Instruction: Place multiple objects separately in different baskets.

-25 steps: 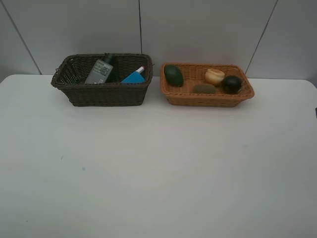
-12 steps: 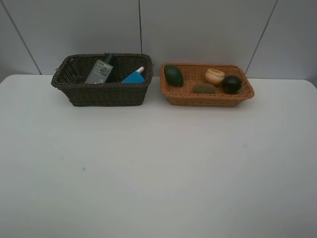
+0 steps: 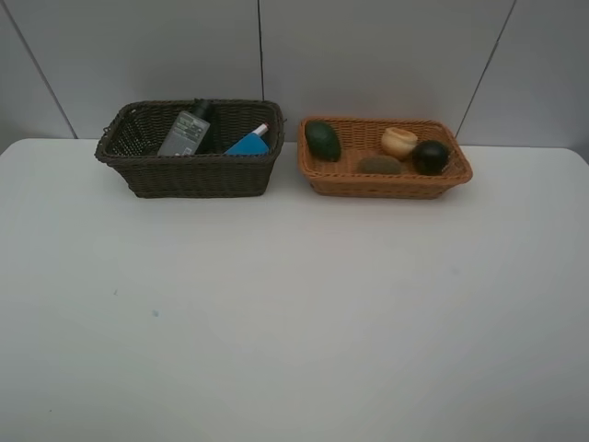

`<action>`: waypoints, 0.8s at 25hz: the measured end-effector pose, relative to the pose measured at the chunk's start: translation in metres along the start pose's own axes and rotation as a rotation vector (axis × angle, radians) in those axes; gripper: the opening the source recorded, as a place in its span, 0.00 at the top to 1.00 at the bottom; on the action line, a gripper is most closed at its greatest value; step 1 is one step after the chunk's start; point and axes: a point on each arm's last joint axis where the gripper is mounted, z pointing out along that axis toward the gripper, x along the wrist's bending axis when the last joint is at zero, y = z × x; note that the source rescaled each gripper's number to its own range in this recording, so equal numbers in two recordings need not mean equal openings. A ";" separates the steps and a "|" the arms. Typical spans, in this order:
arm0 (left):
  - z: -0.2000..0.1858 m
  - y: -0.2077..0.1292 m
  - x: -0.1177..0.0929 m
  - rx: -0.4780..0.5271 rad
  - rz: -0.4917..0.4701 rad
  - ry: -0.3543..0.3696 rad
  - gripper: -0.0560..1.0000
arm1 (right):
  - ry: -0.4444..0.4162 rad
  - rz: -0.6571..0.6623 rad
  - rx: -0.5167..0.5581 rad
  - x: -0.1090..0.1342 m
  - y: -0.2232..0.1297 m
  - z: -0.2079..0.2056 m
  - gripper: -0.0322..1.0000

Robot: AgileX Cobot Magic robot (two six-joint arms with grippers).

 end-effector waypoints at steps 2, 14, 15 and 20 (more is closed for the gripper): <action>0.000 0.000 0.000 0.000 0.000 0.000 0.13 | 0.000 -0.001 -0.002 0.000 0.000 0.000 0.04; 0.000 0.000 0.000 0.000 0.000 0.000 0.13 | 0.000 -0.001 -0.003 0.000 0.000 0.000 0.04; 0.000 0.000 0.000 0.000 0.000 0.000 0.13 | 0.000 -0.001 -0.003 0.000 0.000 0.000 0.04; 0.000 0.000 0.000 0.000 0.000 0.000 0.13 | 0.000 -0.001 -0.003 0.000 0.000 0.000 0.04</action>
